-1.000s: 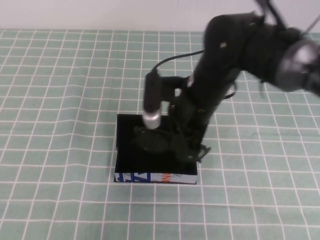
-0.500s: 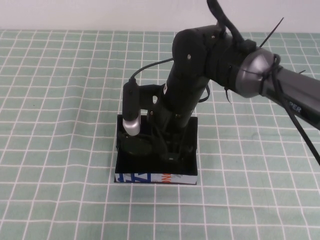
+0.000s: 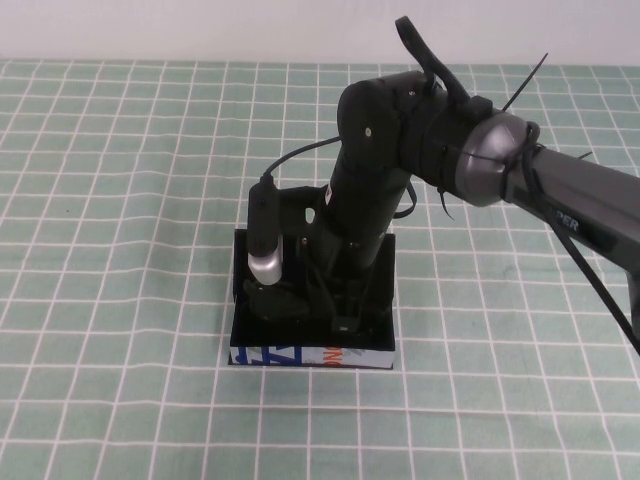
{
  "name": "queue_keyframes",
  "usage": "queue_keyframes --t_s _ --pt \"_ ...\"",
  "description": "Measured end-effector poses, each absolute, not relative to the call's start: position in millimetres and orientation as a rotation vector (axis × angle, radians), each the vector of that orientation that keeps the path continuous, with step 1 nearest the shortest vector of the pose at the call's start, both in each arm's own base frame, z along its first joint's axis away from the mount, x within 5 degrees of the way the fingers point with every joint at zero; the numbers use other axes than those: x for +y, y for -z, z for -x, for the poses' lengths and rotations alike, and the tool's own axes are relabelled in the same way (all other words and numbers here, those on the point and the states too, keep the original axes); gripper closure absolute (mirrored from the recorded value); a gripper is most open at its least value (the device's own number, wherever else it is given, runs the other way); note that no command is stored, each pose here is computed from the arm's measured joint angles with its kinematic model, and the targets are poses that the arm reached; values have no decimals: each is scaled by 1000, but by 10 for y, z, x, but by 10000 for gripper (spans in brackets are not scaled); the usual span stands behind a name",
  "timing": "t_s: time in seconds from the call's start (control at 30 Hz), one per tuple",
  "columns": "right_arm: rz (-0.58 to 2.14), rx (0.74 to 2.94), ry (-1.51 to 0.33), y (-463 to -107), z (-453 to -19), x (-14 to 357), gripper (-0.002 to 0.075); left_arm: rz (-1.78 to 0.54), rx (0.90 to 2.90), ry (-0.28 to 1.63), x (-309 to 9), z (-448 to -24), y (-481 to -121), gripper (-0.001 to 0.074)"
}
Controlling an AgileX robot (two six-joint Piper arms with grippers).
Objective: Return glasses to glasses case
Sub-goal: Place the glasses in the glasses case
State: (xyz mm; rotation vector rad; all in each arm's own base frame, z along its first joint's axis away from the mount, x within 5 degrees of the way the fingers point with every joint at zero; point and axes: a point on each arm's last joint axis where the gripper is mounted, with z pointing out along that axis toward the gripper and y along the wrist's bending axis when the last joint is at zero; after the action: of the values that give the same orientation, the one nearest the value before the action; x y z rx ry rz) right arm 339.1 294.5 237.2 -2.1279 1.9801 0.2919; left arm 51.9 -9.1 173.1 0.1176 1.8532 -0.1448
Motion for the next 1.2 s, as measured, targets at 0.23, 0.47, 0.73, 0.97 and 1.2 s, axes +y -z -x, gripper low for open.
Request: queue_keyframes --t_s 0.23,0.47,0.73,0.97,1.2 --pt "2135 1990 -282 -2349 -3362 2975 721 -118 1853 145 -91 -519 -1731 738" --pt "2139 1985 -288 -2349 -3344 2995 720 -118 1853 145 -91 -519 -1731 738" --pt "2124 2001 -296 -2350 -3334 3007 617 -118 1853 145 -91 -519 -1731 738" --pt "2107 2041 -238 -2342 -3357 2976 562 -118 1853 145 -91 -519 -1731 738" --pt "2084 2057 -219 -2367 -3373 2973 578 -118 1853 145 -91 -519 -1731 738"
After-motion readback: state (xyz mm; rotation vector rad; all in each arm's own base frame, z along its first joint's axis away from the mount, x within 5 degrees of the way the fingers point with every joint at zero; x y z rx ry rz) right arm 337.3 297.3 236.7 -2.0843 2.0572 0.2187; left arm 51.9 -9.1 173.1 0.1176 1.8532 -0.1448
